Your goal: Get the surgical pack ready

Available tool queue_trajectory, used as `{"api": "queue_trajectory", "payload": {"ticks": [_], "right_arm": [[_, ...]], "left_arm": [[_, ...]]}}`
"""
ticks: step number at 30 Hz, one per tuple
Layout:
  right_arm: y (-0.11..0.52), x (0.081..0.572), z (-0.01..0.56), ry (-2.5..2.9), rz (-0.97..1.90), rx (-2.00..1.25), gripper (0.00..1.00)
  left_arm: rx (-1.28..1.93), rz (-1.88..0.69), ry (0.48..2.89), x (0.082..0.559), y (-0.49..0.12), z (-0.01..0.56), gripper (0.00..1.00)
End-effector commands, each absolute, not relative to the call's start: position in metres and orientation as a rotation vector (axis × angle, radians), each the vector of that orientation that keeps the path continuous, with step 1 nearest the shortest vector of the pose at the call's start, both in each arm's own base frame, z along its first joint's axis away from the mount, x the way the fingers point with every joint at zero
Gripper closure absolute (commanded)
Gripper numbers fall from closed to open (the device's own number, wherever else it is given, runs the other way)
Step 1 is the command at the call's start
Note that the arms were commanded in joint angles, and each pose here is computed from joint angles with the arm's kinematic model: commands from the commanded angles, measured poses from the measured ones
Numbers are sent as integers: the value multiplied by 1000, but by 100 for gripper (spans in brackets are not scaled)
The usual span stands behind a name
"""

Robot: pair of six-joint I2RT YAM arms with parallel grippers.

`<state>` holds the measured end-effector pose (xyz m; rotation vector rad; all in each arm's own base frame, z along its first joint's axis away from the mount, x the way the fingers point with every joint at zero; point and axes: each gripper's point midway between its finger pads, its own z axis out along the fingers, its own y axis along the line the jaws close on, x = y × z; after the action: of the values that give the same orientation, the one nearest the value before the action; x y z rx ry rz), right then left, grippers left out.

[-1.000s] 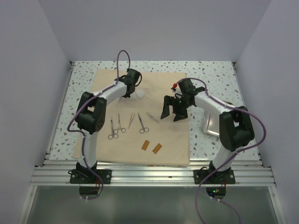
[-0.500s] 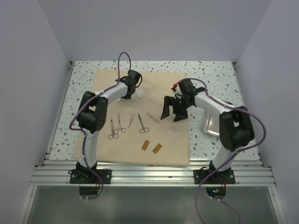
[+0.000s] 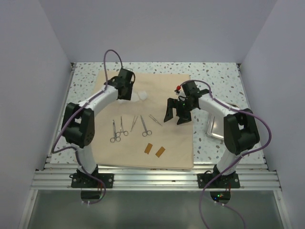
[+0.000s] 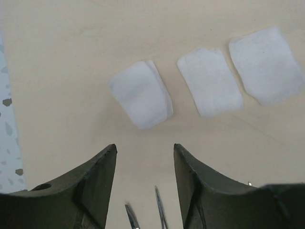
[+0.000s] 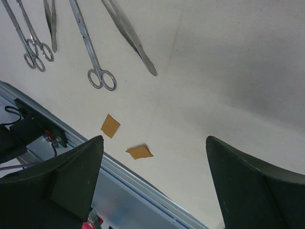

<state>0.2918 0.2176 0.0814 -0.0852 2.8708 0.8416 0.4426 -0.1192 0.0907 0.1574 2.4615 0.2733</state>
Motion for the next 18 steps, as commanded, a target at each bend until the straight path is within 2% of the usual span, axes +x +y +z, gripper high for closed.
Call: {"api": "queue_trajectory", "payload": {"ticks": [1, 2, 7, 13, 18], "right_arm": [[223, 295, 98, 2807, 920, -103, 8], [223, 294, 97, 2810, 922, -102, 8], [223, 293, 97, 2815, 914, -103, 7], [222, 296, 99, 2817, 900, -99, 7], [221, 296, 99, 2824, 890, -100, 7]], "left_arm": [[-20, -57, 2408, 442, -111, 117, 46], [-93, -114, 2399, 444, -94, 117, 48], [-156, -440, 2349, 446, -83, 110, 51], [-239, -683, 2332, 454, -87, 89, 51], [-288, -753, 2325, 463, -82, 76, 53]]}}
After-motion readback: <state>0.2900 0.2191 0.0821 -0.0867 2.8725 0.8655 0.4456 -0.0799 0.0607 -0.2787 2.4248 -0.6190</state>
